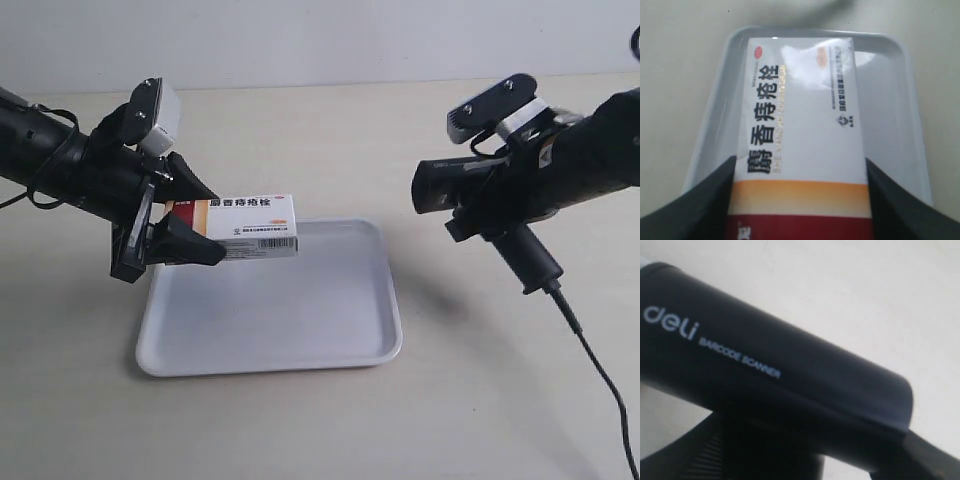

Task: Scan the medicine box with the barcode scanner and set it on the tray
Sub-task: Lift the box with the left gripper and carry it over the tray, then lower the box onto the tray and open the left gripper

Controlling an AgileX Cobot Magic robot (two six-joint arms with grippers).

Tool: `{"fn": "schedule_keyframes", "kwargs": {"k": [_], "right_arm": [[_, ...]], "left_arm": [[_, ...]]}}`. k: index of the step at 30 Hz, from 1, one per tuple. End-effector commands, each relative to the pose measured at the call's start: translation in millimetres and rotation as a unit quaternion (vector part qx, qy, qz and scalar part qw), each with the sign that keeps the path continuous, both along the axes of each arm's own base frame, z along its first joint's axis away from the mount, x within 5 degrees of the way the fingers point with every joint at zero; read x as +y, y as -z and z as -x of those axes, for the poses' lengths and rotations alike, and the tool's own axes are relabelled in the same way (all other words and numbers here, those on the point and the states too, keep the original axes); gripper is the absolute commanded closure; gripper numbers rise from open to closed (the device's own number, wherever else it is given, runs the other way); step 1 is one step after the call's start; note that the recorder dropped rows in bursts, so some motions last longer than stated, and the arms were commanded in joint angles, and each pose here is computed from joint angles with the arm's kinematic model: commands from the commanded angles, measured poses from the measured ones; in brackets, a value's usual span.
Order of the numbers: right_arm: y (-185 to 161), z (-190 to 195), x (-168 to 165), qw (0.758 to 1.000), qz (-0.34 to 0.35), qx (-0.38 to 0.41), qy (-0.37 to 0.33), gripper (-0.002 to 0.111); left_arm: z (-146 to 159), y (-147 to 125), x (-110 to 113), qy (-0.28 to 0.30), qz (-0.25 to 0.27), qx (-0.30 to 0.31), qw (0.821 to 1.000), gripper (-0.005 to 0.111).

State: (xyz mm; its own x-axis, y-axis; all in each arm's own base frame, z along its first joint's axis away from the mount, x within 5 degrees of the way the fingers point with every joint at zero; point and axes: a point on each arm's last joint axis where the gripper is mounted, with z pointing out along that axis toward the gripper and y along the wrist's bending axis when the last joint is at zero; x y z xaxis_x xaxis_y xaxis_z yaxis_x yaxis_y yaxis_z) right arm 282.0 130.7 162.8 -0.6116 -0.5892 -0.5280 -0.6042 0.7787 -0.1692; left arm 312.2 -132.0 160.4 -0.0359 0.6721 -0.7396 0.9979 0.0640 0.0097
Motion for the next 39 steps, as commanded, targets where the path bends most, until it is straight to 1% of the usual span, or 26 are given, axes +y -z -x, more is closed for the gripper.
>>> {"fn": "schedule_keyframes", "kwargs": {"k": [1,3,14,26,31,34,36,37,39], "right_arm": [[-26,8,-4,1.0,0.009,-0.022,-0.016,0.108],[-27,8,-4,1.0,0.01,-0.024,-0.018,0.108],[-4,2,-1,1.0,0.021,0.0,-0.022,0.108],[-2,4,-2,0.999,0.026,0.016,-0.018,0.108],[-2,9,8,0.998,0.031,0.013,-0.049,0.108],[-3,11,9,0.998,0.035,0.015,-0.053,0.108],[-5,7,4,0.999,0.027,0.005,-0.041,0.108],[-3,2,1,1.0,0.013,0.002,-0.019,0.108],[7,-6,-5,1.0,-0.007,0.006,0.023,0.108]], "left_arm": [[-1,2,-1,-0.01,0.008,0.005,1.0,0.106],[-1,2,-1,-0.009,0.009,0.006,1.0,0.106],[-1,1,-2,-0.009,0.013,0.008,1.0,0.106],[-1,1,-2,-0.01,0.012,0.007,1.0,0.106],[-1,1,-2,-0.009,0.013,0.008,1.0,0.106],[-1,1,-2,-0.009,0.013,0.008,1.0,0.106],[-1,0,-3,-0.015,0.022,0.011,1.0,0.106],[1,-2,-5,-0.009,0.043,0.027,0.999,0.106],[1,4,-8,-0.008,0.06,0.05,0.997,0.106]]}}
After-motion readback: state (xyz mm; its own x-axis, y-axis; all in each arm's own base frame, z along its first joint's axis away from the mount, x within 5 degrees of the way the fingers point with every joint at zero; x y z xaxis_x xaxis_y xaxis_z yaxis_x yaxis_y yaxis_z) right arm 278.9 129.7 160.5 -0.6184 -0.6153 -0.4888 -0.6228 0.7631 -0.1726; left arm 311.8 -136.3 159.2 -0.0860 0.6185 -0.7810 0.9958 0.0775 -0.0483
